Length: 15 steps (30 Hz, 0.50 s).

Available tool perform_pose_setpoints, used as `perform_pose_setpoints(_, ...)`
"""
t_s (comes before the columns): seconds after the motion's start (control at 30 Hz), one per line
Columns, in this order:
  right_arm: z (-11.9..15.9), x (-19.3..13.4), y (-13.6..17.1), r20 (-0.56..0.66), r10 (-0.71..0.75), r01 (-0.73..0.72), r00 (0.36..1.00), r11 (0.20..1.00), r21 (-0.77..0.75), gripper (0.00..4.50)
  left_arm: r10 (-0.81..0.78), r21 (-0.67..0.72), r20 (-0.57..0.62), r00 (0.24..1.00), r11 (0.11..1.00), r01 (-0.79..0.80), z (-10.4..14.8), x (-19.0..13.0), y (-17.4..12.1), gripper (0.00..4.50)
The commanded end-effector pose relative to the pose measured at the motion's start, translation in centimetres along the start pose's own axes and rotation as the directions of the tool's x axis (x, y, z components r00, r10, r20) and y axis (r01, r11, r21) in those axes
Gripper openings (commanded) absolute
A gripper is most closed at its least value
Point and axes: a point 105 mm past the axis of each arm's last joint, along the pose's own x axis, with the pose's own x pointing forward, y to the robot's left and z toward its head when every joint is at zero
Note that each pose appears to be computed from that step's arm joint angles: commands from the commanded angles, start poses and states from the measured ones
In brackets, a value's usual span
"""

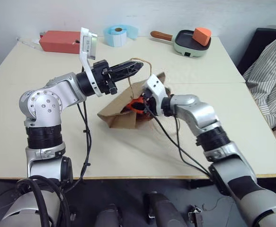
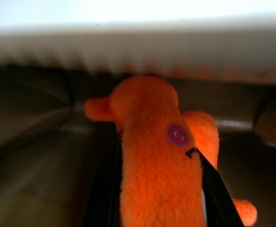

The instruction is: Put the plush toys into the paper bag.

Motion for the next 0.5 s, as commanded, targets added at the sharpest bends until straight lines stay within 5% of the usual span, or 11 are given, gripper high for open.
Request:
perform_pose_setpoints(0.03, -0.3, 0.8, -1.5, 0.026, -0.108, 0.109, 0.994, 0.994, -0.015, 0.35, 0.011, 0.045, 0.063, 0.998, 0.999, -0.014, 1.7, -0.8, -0.3, 0.00)
perform_pose_setpoints(0.07, -0.5, 1.0, -1.9, 0.034, -0.139, 0.140, 0.990, 0.990, -0.032, 1.08, 0.023, 0.047, 0.066, 0.998, 0.999, -0.026, 1.8, -1.0, -0.1, 0.00)
perform_pose_setpoints(0.37, 3.8, -0.8, 0.2, 0.244, -0.050, 0.042, 0.969, 0.998, 0.036, 4.31, 0.091, 0.051, 0.074, 0.993, 0.994, -0.095, 1.8, -1.4, 0.9, 0.00)
perform_pose_setpoints(0.5, 5.1, -4.8, 2.9, 0.269, 0.064, -0.074, 0.961, 0.997, 0.028, 4.47, 0.098, 0.052, 0.077, 0.992, 0.993, -0.102, 1.9, -1.3, 1.0, 0.00)
